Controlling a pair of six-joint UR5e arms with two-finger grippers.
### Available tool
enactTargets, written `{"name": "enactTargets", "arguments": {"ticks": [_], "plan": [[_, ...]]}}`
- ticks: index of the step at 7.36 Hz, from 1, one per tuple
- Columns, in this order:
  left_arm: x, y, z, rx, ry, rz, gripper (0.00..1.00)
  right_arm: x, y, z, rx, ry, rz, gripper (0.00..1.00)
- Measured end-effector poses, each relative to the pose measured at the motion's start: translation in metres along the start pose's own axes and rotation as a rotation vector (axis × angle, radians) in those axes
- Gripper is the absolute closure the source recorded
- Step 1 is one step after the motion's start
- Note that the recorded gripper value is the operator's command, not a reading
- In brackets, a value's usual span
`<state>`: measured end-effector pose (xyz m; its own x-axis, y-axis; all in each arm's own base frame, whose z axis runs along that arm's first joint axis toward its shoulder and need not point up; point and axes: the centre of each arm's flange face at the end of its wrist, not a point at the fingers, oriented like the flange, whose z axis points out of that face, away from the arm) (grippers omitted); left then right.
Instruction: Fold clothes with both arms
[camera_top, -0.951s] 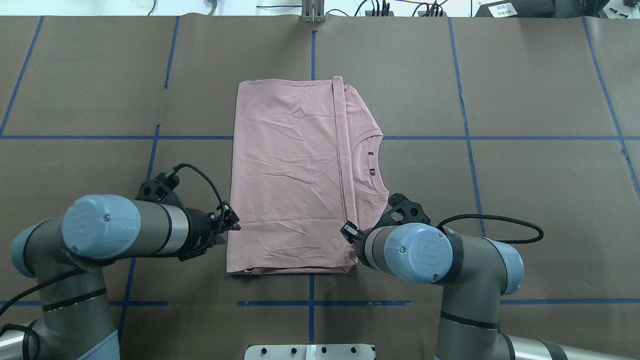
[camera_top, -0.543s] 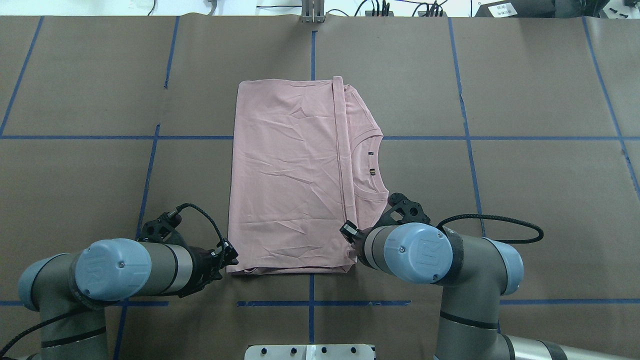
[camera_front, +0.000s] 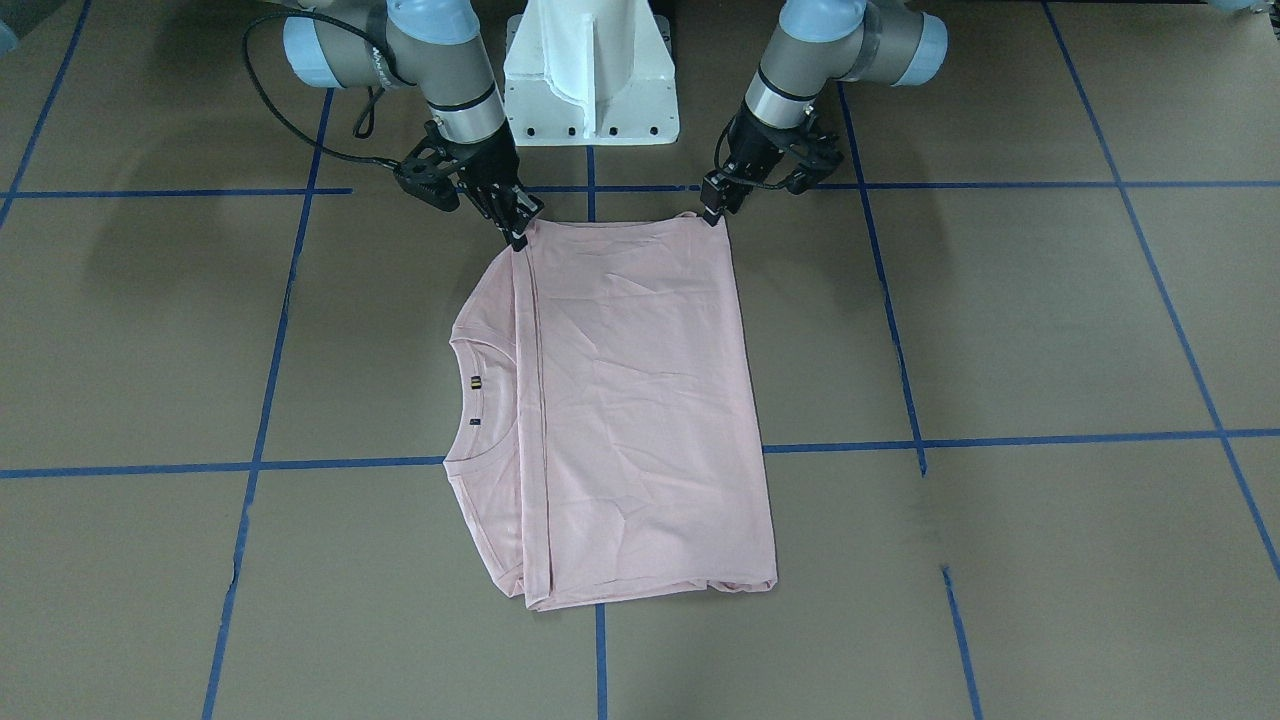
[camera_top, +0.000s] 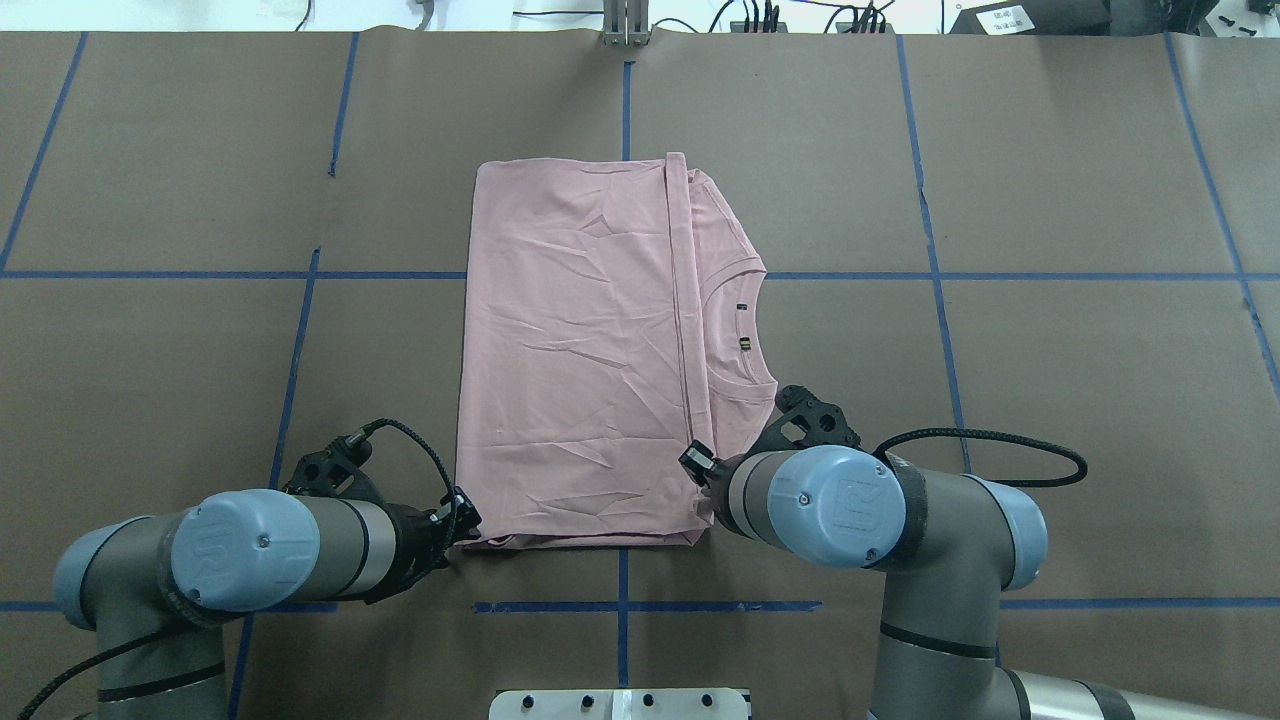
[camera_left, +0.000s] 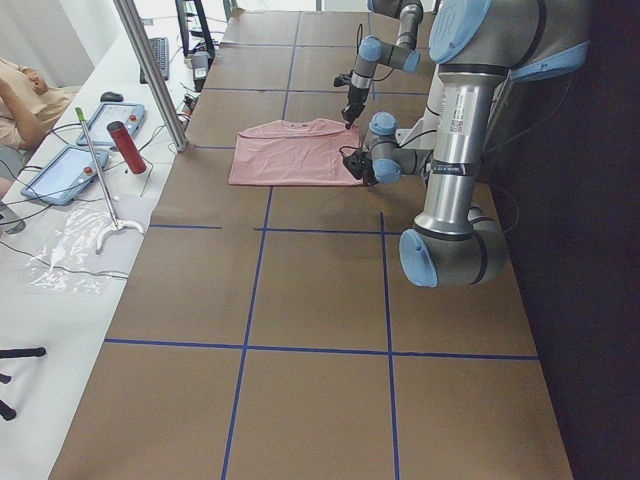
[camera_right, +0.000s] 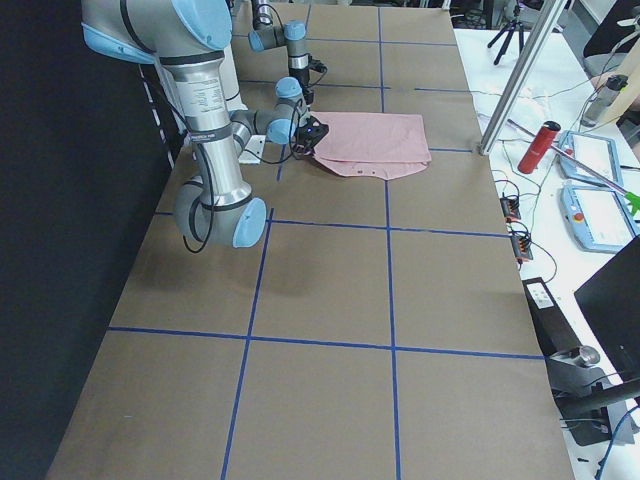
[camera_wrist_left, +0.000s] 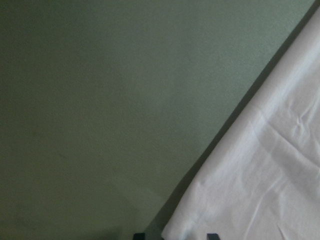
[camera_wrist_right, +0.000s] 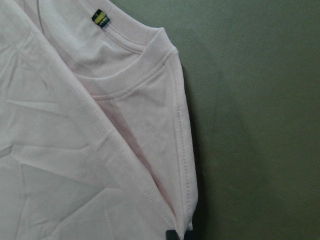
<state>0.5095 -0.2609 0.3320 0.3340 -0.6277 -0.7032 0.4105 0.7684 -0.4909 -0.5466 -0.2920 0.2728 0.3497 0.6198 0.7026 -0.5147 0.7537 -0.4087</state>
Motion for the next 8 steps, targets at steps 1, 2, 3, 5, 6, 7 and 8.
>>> {"name": "enactTargets", "arguments": {"ticks": [1, 2, 3, 5, 6, 7, 8], "plan": [[0.001, 0.001, 0.004, 0.002, -0.004, 0.0, 0.67, -0.001, 0.0, -0.002, -0.002, -0.003, 0.0, 1.0], [0.003, 0.002, 0.008, 0.003, -0.005, -0.001, 1.0, -0.001, 0.0, -0.003, -0.003, -0.005, 0.0, 1.0], [0.005, 0.002, 0.01, 0.004, -0.005, -0.003, 1.0, 0.0, 0.0, -0.004, -0.003, -0.004, 0.0, 1.0], [0.01, -0.003, 0.007, 0.024, 0.004, -0.008, 1.0, 0.001, 0.0, -0.003, -0.002, -0.003, 0.0, 1.0], [0.014, -0.007, 0.001, 0.036, 0.009, -0.01, 1.0, 0.001, 0.0, -0.003, -0.002, -0.003, -0.001, 1.0], [0.021, -0.007, -0.016, 0.034, 0.033, -0.01, 1.0, 0.001, 0.0, -0.004, -0.002, -0.004, -0.001, 1.0], [0.029, -0.003, -0.046, 0.021, 0.064, -0.012, 1.0, -0.001, -0.001, -0.01, -0.006, -0.014, 0.0, 1.0]]}}
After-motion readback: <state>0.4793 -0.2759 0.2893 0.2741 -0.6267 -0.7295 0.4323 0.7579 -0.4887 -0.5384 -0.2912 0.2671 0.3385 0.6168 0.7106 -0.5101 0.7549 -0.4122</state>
